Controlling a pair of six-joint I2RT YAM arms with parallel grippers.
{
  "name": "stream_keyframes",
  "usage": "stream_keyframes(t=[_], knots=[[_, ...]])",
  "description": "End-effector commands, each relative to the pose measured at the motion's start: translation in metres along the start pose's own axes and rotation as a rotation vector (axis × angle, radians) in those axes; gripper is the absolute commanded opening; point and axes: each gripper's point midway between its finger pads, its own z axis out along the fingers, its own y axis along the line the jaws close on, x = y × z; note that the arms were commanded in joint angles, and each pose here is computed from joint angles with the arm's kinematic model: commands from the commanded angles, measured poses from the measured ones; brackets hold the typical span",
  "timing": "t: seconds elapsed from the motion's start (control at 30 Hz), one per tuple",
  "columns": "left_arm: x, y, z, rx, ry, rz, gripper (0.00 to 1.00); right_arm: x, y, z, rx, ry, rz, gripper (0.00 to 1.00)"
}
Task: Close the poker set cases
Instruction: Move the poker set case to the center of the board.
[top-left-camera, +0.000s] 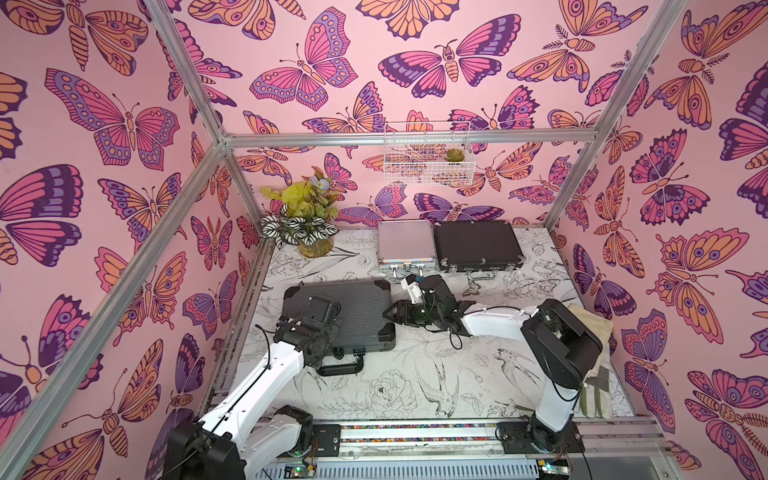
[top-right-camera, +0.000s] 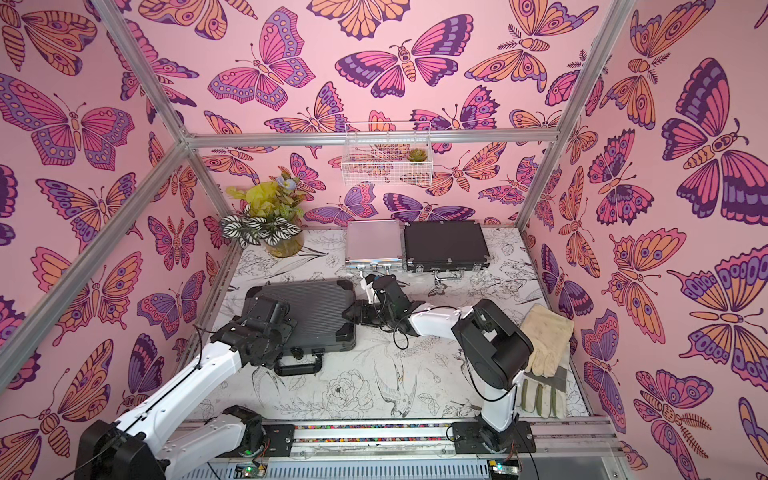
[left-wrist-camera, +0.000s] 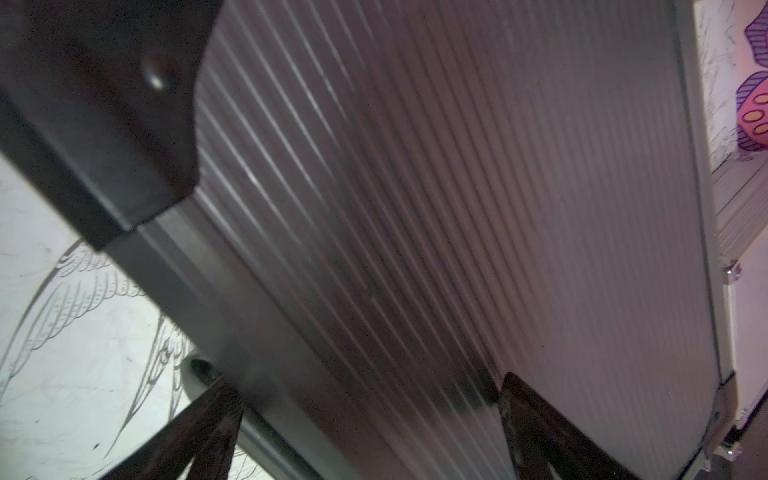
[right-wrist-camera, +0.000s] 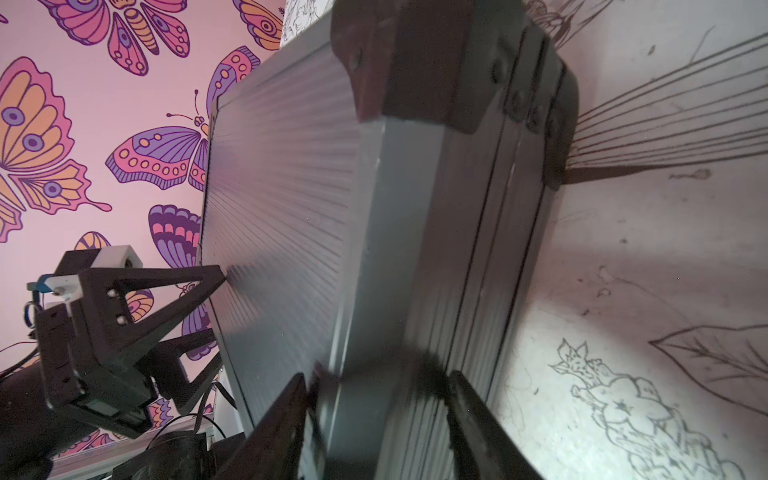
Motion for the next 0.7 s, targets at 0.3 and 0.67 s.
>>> stream_keyframes(t=[0.3, 0.67], knots=[[-0.007, 0.017, 0.033, -0.083, -0.028, -0.039, 0.89, 0.033, -0.035, 0.045, 0.1, 0.126, 0.087, 0.51], [-0.024, 0.002, 0.054, -0.037, -0.042, -0.052, 0.87, 0.02, -0.035, 0.07, 0.076, 0.107, 0.103, 0.51]])
